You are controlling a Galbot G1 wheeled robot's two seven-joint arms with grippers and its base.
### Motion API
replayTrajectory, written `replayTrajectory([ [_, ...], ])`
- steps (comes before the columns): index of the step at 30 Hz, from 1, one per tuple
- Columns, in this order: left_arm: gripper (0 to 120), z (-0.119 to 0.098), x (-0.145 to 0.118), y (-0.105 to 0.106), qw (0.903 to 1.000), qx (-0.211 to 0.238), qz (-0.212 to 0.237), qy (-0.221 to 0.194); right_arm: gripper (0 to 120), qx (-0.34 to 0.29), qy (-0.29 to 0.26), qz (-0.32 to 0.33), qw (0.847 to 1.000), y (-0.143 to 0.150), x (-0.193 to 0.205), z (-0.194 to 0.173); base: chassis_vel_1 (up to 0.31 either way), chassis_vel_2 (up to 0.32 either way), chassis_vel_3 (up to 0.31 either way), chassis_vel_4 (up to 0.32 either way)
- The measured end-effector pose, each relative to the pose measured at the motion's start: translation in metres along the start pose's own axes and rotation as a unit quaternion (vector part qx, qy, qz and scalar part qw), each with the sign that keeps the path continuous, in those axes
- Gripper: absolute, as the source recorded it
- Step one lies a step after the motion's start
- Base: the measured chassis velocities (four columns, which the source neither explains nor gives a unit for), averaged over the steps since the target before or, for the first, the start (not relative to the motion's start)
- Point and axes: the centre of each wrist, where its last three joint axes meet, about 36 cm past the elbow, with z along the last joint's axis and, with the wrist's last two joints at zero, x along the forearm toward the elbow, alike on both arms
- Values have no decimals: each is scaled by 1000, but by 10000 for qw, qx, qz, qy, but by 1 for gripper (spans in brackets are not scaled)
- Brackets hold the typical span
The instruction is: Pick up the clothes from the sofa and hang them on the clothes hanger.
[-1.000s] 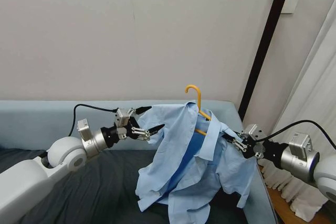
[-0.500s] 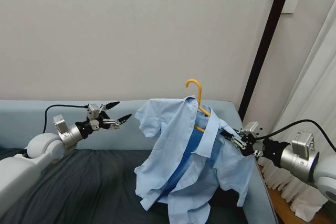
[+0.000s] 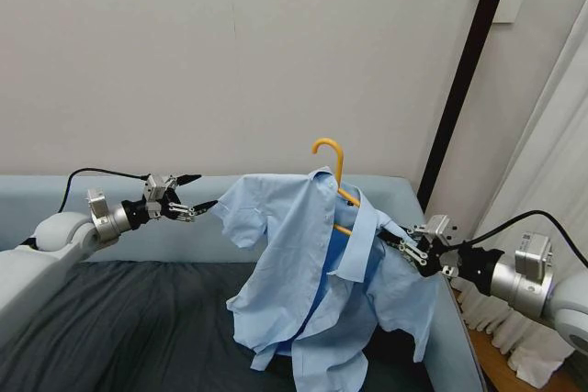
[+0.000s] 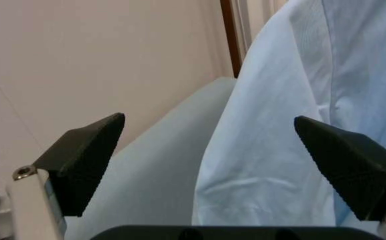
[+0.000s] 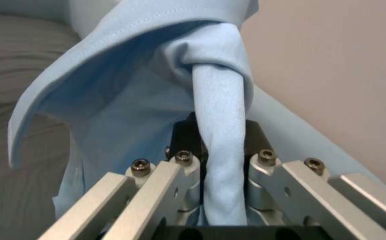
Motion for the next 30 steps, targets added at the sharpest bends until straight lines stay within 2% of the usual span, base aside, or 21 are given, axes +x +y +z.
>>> replayTrajectory([
  [3, 100, -5, -4, 9, 9998, -95, 145, 90, 7, 19, -5, -55, 10000, 2, 0, -1, 0, 0, 0, 0],
  [7, 98, 0, -13, 15, 9987, -163, 356, 335, 7, 16, -12, -120, 9999, 5, 0, -3, 0, 0, 0, 0],
  [10, 97, 5, -28, 14, 9958, -180, 755, 492, 7, 3, -39, -208, 9998, 7, 0, -5, 0, 0, 0, 0],
  [15, 94, 11, -40, 11, 9935, -180, 994, 521, 7, 0, -41, -236, 9997, 8, 0, -7, 0, 0, 0, 0],
  [17, 85, 15, -46, 13, 9931, -152, 1040, 528, 7, -8, -37, -234, 9997, 8, 0, -7, 0, 0, 0, 0],
  [19, 84, 16, -47, 14, 9929, -150, 1055, 527, 7, -15, -36, -230, 9997, 8, 0, -6, 0, 0, 0, 0],
  [20, 75, 16, -48, 15, 9927, -150, 1078, 525, 7, -22, -31, -216, 9998, 7, 0, -6, 0, 0, 0, 0],
  [24, 58, 16, -48, 16, 9922, -139, 1130, 511, 7, -55, 6, -159, 9999, 4, 0, -3, 0, 0, 0, 0],
  [25, 58, 16, -48, 16, 9922, -139, 1130, 511, 7, -55, 6, -159, 9999, 4, 0, -3, 0, 0, 0, 0],
  [27, 50, 18, -46, 16, 9920, -131, 1142, 519, 7, -68, 21, -133, 9999, 2, 0, -2, 0, 0, 0, 0],
  [30, 34, 20, -45, 15, 9922, -132, 1129, 514, 7, -78, 31, -125, 9999, 2, 0, -1, 0, 0, 0, 0],
])
